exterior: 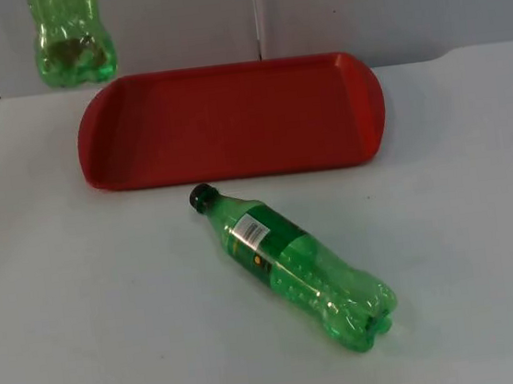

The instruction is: Place the bottle upright on the tray.

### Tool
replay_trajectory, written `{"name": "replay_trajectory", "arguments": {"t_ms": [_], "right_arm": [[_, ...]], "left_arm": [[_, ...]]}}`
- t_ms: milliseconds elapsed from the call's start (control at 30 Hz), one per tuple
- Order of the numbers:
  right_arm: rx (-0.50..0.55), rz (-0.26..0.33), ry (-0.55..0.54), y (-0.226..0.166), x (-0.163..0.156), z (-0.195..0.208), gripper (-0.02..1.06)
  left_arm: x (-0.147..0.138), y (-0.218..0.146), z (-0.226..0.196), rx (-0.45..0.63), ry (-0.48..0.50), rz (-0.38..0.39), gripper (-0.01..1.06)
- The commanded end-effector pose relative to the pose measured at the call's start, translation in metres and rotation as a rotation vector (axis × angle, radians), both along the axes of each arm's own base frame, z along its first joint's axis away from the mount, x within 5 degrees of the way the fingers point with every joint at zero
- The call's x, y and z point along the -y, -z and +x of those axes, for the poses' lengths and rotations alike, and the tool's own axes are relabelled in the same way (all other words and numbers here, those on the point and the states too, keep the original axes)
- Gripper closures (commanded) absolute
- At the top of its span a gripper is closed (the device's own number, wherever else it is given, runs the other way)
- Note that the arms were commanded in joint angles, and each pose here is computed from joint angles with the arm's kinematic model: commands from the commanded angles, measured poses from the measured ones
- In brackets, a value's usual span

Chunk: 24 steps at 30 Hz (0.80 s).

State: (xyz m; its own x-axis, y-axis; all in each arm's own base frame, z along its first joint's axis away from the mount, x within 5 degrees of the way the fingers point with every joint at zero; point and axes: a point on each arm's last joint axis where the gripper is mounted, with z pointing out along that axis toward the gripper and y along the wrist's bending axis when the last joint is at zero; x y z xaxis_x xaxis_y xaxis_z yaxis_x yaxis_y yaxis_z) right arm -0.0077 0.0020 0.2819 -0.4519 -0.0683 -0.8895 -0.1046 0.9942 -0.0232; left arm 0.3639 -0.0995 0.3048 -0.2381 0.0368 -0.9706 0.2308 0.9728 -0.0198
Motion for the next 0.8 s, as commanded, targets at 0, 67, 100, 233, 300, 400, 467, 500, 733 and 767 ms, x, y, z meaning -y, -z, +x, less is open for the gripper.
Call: {"name": "replay_trajectory", "arguments": {"t_ms": [0,67,100,233,300,400,467,500,733,767], "right_arm": [[0.000,-0.008,0.005,0.001,0.000,0.000,-0.01],[0.000,-0.008,0.005,0.001,0.000,0.000,-0.01],[0.000,-0.008,0.005,0.001,0.000,0.000,-0.01],[0.000,-0.008,0.005,0.001,0.000,0.000,-0.01],[0.000,-0.008,0.005,0.001,0.000,0.000,-0.01],[0.000,-0.008,0.005,0.001,0.000,0.000,-0.01],[0.000,-0.008,0.005,0.001,0.000,0.000,-0.01],[0.000,-0.008,0.005,0.001,0.000,0.000,-0.01],[0.000,-0.008,0.005,0.001,0.000,0.000,-0.01],[0.000,-0.008,0.005,0.001,0.000,0.000,-0.01]], "left_arm": [[0.001,-0.009,0.001,0.100,-0.015,-0.041,1.05],[0.002,-0.012,0.002,0.141,0.000,-0.040,1.05],[0.005,-0.015,0.002,0.182,0.034,-0.030,1.05],[0.019,-0.018,0.003,0.322,0.262,-0.042,1.05],[0.020,-0.014,0.009,0.344,0.371,-0.098,1.05],[0.016,-0.005,0.021,0.338,0.389,-0.121,1.05],[0.011,0.009,0.034,0.359,0.386,-0.089,1.05],[0.010,0.014,0.039,0.374,0.389,-0.068,1.05],[0.011,0.054,0.071,0.392,0.382,-0.061,1.05],[0.011,0.054,0.071,0.392,0.382,-0.061,1.05]]}}
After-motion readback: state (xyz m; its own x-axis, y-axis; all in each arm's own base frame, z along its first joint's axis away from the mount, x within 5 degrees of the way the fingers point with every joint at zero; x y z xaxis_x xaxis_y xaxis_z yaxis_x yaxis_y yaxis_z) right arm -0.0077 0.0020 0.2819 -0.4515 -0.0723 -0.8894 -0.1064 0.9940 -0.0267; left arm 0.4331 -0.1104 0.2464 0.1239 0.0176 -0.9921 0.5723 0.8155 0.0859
